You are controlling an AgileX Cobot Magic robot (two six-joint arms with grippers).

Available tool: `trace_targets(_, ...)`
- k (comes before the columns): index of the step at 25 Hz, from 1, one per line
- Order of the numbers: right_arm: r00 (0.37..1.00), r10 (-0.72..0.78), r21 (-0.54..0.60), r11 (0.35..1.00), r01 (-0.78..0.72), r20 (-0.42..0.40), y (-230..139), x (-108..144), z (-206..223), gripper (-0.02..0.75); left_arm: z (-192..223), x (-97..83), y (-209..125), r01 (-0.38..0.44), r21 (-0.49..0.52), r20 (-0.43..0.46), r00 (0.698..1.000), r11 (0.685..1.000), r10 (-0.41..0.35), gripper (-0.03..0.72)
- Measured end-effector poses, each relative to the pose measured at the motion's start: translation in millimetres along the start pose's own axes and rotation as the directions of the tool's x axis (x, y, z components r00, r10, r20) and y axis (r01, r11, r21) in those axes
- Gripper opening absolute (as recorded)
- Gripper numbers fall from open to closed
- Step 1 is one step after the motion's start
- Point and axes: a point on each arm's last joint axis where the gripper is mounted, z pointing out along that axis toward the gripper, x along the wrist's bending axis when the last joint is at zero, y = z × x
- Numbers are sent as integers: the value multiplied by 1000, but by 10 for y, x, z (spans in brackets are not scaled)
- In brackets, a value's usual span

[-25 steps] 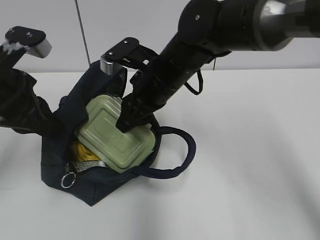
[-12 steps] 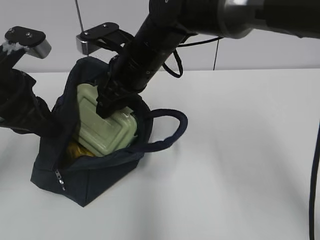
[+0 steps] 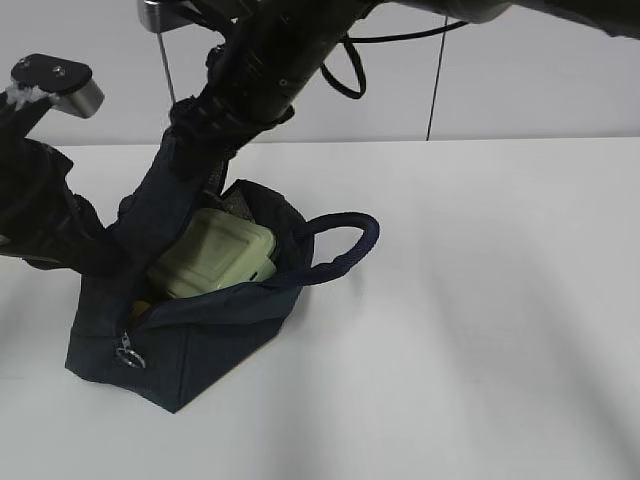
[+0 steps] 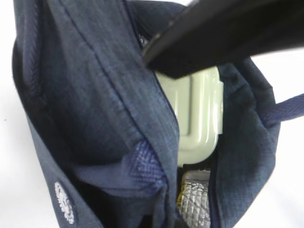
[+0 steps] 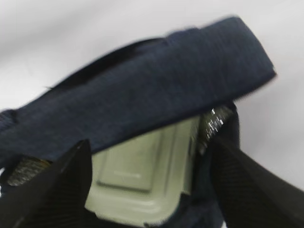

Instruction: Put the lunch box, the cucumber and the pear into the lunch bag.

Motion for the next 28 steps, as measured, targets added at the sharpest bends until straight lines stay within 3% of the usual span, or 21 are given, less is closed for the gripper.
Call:
trace_targets(6,971,229,219,946,-240,73,-222,-86,-65,545,0,0,0,0,0,0,1000,1000,0,1)
trace_targets(17,910,400,278,866,-415,113,-372,-70,46,488,0,0,1,3,-1,0,1000,1000,-3,1)
trace_targets(23,890,441,384,806,-450,117,-650,-29,250,483,0,1,2,7,-2,-1,1000,1000,-7,1)
trace_targets(28,877,463,390,790,-474,128,-701,-77,257,483,0,2,4,7,-4,-2,1000,1000,-7,1)
